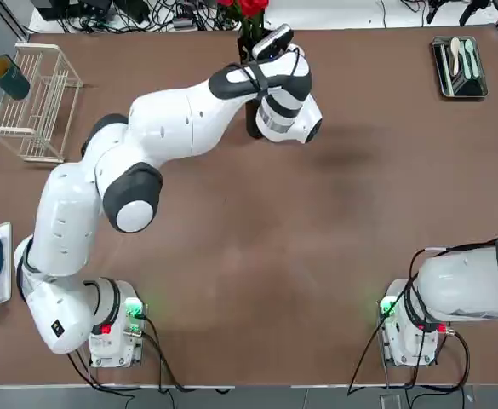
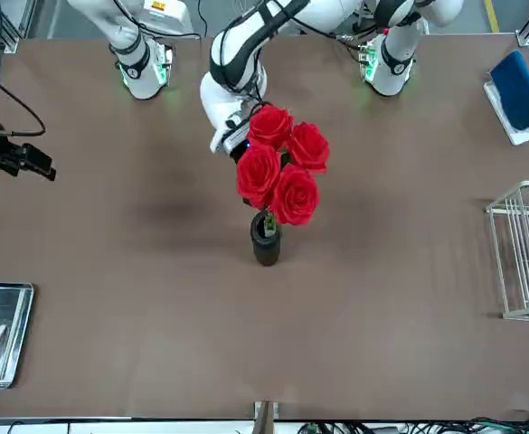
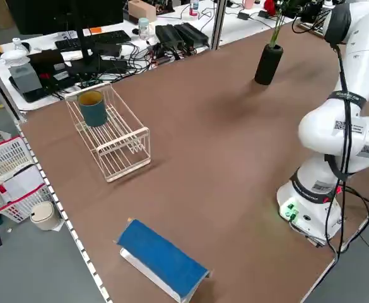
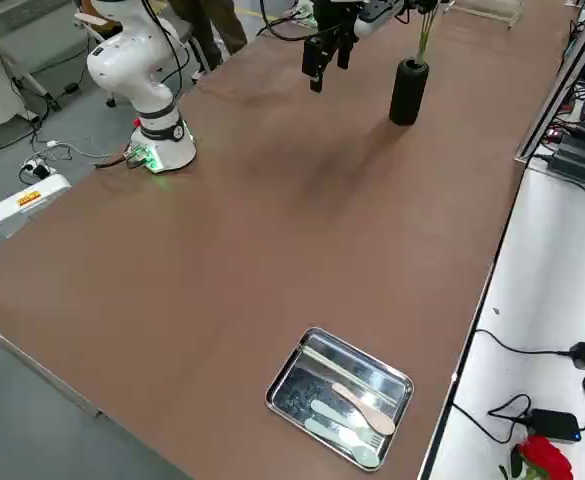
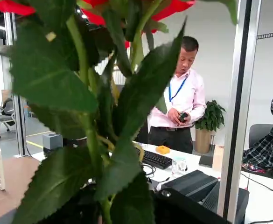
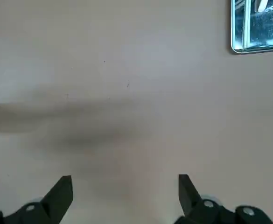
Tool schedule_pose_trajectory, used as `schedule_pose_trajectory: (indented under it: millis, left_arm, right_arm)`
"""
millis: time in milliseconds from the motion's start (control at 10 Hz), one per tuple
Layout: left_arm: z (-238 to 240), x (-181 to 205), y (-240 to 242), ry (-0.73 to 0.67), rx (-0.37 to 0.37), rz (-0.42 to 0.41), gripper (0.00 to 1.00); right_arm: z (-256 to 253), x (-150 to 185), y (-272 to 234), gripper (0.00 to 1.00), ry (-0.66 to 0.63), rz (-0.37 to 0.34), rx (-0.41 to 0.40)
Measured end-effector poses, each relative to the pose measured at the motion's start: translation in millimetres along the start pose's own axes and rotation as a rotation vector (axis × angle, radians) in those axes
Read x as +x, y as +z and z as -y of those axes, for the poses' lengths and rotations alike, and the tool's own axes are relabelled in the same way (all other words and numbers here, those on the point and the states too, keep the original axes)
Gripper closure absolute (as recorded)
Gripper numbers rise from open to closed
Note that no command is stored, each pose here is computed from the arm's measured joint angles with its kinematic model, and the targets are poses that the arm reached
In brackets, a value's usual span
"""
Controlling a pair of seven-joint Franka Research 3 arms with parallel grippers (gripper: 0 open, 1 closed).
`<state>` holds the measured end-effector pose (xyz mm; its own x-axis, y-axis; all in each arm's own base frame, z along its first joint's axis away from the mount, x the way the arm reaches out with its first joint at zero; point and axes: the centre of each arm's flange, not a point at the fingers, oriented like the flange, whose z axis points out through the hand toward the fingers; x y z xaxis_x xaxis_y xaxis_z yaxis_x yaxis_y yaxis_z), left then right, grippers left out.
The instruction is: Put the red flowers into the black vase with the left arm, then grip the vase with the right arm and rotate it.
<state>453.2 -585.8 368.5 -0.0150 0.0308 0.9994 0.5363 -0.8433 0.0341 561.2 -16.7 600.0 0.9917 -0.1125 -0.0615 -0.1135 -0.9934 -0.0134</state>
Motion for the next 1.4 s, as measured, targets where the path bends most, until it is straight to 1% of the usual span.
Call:
schedule_pose_trajectory:
  millis: [600,900,1400]
  left_arm:
    - [-1,1,-6,-0.003,-0.009,0.003,0.94]
    - [-5,13,-18,-0.028,-0.023,0.009,0.94]
    - [-5,13,-11,-0.029,-0.012,0.002,0.94]
  right_arm:
    - [0,1,-1,0.0,0.0,-0.013,0.001]
    - [0,2,-2,0.0,0.001,-0.019,0.001]
    - [-3,2,-2,0.0,0.005,-0.016,0.001]
